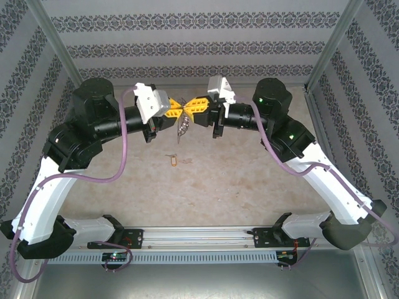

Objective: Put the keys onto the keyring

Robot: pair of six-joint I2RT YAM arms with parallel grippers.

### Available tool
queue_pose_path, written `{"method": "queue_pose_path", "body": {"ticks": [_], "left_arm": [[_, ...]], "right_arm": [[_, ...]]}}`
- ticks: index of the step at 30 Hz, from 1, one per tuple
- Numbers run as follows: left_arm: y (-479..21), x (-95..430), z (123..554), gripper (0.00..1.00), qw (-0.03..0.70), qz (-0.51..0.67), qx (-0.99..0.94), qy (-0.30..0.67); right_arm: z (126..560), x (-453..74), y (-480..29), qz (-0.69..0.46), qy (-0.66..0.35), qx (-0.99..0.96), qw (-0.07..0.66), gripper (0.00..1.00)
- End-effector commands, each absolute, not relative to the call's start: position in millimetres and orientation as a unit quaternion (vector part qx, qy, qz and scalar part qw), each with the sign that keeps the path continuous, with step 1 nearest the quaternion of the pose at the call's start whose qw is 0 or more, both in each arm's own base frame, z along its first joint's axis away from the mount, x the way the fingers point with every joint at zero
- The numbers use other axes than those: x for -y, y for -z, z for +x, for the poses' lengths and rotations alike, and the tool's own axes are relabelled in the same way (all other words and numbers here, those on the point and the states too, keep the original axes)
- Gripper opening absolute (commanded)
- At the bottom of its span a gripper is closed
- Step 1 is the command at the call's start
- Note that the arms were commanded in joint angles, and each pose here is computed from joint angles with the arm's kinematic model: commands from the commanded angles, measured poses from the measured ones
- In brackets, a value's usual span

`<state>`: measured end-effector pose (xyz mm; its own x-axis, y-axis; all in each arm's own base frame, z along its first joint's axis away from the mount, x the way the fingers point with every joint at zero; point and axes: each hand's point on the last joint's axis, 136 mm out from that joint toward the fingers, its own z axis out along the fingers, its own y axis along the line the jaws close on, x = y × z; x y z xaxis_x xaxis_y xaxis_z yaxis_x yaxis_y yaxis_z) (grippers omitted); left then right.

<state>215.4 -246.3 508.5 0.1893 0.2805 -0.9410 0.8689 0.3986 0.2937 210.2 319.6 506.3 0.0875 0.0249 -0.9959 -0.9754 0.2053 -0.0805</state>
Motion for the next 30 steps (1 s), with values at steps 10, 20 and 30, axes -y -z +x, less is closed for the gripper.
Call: {"method": "queue_pose_path", "body": {"ticks": [10,20,30], "left_arm": [[-541,246,204,0.15,0.633,0.471,-0.538,0.297],[-554,239,205,0.15,0.647,0.457,-0.522,0.316],[-571,238,195,0.18,0.649,0.455,-0.495,0.356]], "right_arm": [[195,-303,-568,-0.398,-0.533,-0.436,0.606,0.0],[188,-311,-566,-0.417,-0.565,-0.429,0.568,0.0],[192,-314,-571,-0.414,-0.576,-0.422,0.564,0.0]]}}
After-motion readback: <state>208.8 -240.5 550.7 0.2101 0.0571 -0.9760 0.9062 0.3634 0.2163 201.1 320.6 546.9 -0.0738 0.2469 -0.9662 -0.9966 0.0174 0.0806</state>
